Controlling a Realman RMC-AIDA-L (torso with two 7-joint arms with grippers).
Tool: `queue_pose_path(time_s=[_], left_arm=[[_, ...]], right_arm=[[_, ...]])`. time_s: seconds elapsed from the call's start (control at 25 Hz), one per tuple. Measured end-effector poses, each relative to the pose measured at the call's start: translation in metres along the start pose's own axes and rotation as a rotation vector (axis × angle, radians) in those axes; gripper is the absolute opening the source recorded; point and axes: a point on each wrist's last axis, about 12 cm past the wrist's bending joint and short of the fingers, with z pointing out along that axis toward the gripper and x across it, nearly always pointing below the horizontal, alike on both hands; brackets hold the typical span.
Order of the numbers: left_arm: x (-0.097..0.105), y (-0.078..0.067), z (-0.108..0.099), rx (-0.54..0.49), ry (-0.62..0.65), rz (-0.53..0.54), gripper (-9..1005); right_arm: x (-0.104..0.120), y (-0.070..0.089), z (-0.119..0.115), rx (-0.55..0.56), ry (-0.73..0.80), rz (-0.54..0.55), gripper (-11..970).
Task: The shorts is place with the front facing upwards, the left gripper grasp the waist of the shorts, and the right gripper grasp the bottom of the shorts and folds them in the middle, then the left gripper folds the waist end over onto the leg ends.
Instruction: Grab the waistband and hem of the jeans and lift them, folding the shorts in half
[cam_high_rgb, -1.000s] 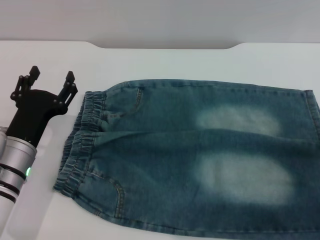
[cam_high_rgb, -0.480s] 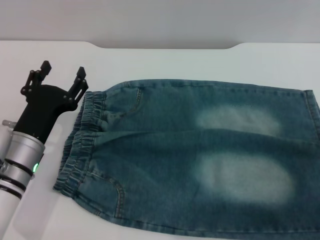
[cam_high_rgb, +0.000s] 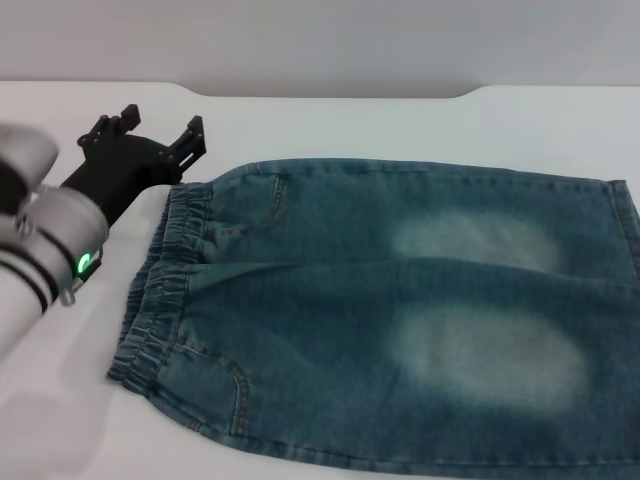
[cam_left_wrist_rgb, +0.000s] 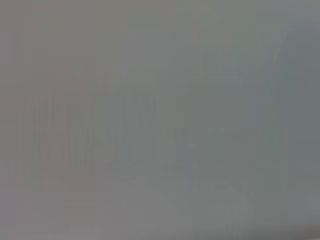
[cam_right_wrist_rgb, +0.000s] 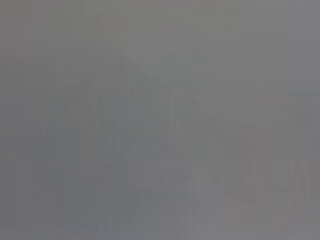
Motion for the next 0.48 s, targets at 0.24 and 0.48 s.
queue_pose_path(time_s=[0.24, 0.48], left_arm=[[-0.041, -0.004, 0.006, -0.033, 0.211, 0.063, 814], [-0.075, -0.001, -0.002, 0.012, 0.359, 0.073, 813]], right_arm=[[-0.035, -0.006, 0.006, 0.002, 0.103, 0.063, 738], [-0.062, -0.025, 0.001, -0.071, 0.152, 0.153, 735]])
